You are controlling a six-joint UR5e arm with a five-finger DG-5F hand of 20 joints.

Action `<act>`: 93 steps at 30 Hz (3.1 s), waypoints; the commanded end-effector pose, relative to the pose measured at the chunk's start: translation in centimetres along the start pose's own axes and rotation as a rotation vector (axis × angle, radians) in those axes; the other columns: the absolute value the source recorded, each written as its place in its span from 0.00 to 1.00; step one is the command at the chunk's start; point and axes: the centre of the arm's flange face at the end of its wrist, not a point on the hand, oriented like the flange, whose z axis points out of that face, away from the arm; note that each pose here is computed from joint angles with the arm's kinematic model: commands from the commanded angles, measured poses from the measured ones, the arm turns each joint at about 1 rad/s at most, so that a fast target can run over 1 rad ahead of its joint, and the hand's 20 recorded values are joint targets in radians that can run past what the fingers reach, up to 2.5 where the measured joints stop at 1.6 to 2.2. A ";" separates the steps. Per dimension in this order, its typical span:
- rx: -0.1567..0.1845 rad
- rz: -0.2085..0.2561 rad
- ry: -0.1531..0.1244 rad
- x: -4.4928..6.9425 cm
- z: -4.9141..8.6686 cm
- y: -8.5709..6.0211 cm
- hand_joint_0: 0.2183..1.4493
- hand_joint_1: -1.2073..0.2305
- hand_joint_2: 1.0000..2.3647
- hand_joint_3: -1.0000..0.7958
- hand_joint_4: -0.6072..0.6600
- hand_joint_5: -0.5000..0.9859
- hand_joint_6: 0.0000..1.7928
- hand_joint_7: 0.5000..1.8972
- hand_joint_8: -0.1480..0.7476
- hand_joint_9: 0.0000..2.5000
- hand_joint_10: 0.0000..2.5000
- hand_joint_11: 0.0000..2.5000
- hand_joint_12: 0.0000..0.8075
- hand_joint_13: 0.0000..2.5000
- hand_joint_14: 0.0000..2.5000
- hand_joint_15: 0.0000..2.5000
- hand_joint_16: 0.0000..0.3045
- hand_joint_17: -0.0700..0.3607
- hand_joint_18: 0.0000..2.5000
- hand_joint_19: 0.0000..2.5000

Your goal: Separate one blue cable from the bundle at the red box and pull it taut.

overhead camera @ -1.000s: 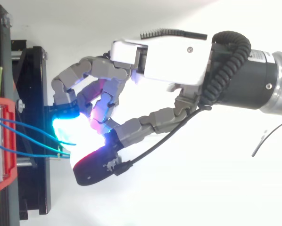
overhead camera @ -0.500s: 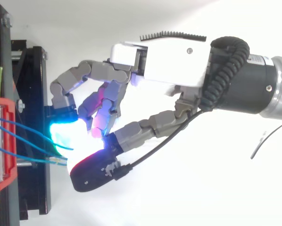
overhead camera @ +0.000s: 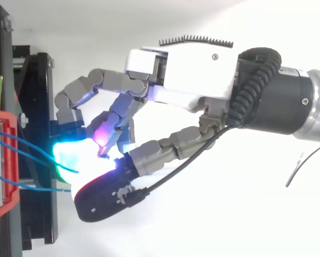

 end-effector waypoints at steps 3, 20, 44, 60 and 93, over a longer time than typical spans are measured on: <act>-0.006 0.004 -0.001 0.0 0.1 -0.1 0.31 0.30 0.00 0.56 0.44 0.26 0.50 0.56 0.68 0.44 0.01 0.20 0.54 0.31 0.01 0.21 0.21 0.49 0.38 0.38; 0.020 0.107 0.005 0.2 -0.4 -1.3 0.32 0.32 0.01 0.53 0.47 0.25 0.50 0.55 0.65 0.53 0.01 0.32 0.54 0.31 0.01 0.22 0.20 0.48 0.37 0.38; 0.005 0.248 0.092 0.0 -1.9 -5.8 0.32 0.33 0.01 0.53 0.48 0.25 0.50 0.55 0.62 0.56 0.01 0.45 0.54 0.32 0.01 0.24 0.20 0.48 0.36 0.39; 0.068 0.183 0.146 -1.5 -3.4 -4.0 0.33 0.32 0.01 0.52 0.46 0.25 0.50 0.54 0.57 0.60 0.01 0.60 0.52 0.37 0.01 0.32 0.17 0.44 0.37 0.38; 0.055 0.174 0.148 -1.3 -3.2 -4.0 0.34 0.32 0.01 0.52 0.47 0.25 0.50 0.53 0.53 0.59 0.29 0.76 0.51 0.37 0.83 0.61 0.15 0.40 0.56 0.73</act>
